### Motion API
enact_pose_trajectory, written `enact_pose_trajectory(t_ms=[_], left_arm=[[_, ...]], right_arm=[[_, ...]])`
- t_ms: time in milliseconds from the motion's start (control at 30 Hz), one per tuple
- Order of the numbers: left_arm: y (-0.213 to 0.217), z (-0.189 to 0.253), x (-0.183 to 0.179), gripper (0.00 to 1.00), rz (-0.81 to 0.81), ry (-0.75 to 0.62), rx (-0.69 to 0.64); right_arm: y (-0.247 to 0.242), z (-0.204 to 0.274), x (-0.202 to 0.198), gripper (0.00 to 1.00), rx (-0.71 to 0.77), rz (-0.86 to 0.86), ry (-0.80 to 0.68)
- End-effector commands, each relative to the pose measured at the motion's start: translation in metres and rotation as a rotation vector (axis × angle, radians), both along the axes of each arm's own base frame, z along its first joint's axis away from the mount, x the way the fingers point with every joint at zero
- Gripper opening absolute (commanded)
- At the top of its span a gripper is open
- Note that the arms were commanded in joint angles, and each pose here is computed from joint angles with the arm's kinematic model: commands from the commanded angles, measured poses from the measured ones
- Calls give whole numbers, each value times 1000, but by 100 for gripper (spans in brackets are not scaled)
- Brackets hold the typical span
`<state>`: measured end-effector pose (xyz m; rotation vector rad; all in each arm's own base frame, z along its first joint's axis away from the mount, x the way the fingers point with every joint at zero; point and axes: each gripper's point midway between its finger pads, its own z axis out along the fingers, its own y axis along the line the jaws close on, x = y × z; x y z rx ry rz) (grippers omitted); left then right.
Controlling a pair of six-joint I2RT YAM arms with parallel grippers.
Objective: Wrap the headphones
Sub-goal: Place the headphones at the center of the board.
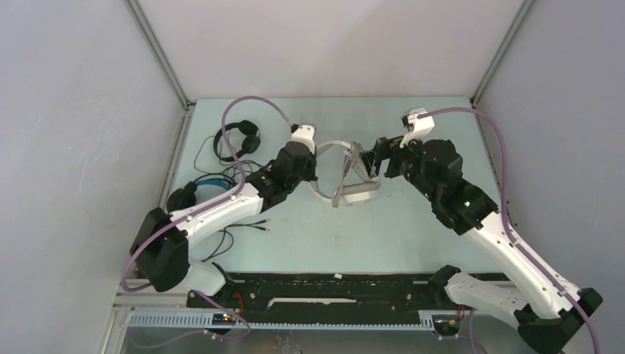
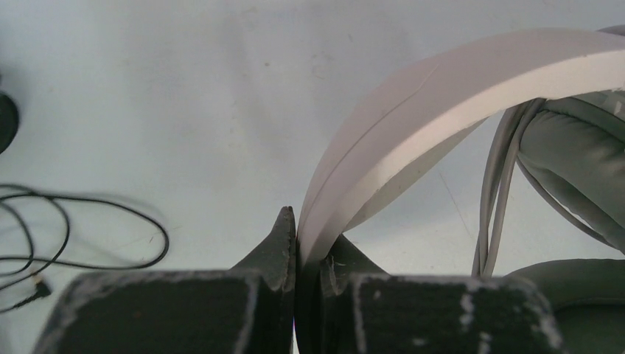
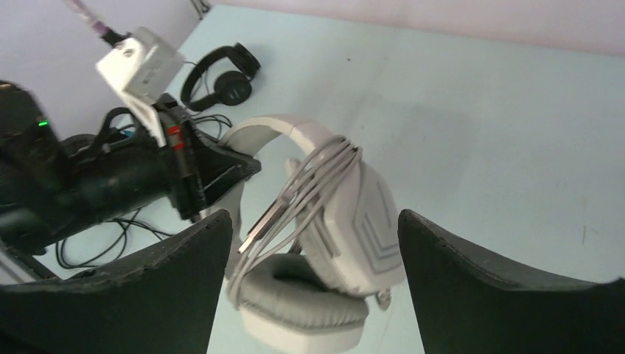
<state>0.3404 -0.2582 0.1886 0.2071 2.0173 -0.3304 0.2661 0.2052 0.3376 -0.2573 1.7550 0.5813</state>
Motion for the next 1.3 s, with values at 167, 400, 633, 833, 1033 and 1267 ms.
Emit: enact_pose_trajectory(t_ms=[167,400,633,833,1033,1267], left_arm=[[-61,57,23,0,-196,-150,-140],[-86,24,33,0,-274,-85,-80],[-102,-12,48,0,-294,-19,-19],[-128,-37,58,0,-343,51,-41],[-138,-61,63,0,-343,98,-43],[-138,-81,65,1,-343,147,7]], right_arm=[[-21,-12,36,83,81,62,119],[-12,-36,47,77,52,210,185],[-24,-77,55,72,22,95,351],[-53,-98,60,73,29,-69,354],[-73,-123,70,62,70,-139,406],[-60,-147,78,57,112,-96,469]])
